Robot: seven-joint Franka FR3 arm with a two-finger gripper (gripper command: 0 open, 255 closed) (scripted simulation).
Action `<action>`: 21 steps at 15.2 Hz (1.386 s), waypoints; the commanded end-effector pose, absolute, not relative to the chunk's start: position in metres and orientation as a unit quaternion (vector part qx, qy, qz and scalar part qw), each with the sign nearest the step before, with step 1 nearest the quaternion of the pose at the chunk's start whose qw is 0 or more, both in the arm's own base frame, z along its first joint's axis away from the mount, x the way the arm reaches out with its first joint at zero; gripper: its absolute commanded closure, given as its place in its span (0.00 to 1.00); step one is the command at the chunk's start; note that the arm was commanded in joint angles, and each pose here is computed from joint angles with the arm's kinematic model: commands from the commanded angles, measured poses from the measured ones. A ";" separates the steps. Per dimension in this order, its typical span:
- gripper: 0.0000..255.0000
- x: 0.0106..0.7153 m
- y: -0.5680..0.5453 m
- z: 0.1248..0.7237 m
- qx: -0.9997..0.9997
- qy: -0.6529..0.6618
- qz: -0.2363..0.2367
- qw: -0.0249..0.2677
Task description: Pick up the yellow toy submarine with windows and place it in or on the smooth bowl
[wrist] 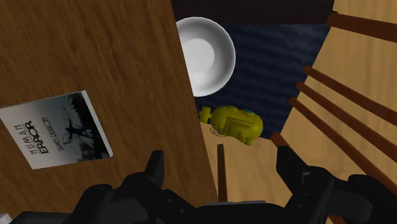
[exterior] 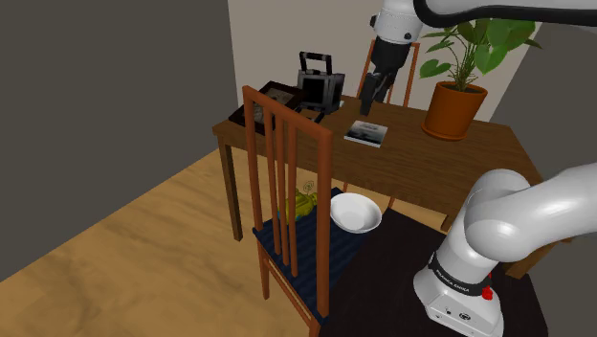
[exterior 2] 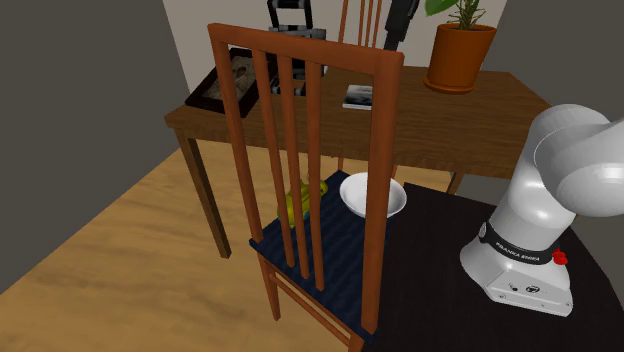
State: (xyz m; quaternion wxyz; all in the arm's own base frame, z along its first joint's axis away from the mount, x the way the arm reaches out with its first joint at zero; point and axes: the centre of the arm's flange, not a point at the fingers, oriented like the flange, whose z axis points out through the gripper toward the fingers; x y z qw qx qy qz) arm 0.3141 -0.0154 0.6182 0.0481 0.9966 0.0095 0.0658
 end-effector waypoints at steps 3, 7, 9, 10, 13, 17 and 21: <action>0.00 0.334 -0.011 0.599 0.997 0.014 0.055 0.047; 0.00 0.373 -0.002 0.559 0.998 0.023 0.034 0.045; 0.00 0.392 0.003 0.539 0.998 0.027 0.023 0.044; 0.00 0.401 0.006 0.528 0.998 0.029 0.018 0.044; 0.00 0.428 0.014 0.496 0.998 0.036 0.002 0.042; 0.00 0.462 0.025 0.453 0.998 0.045 -0.019 0.040; 0.00 0.493 0.037 0.408 0.997 0.053 -0.040 0.038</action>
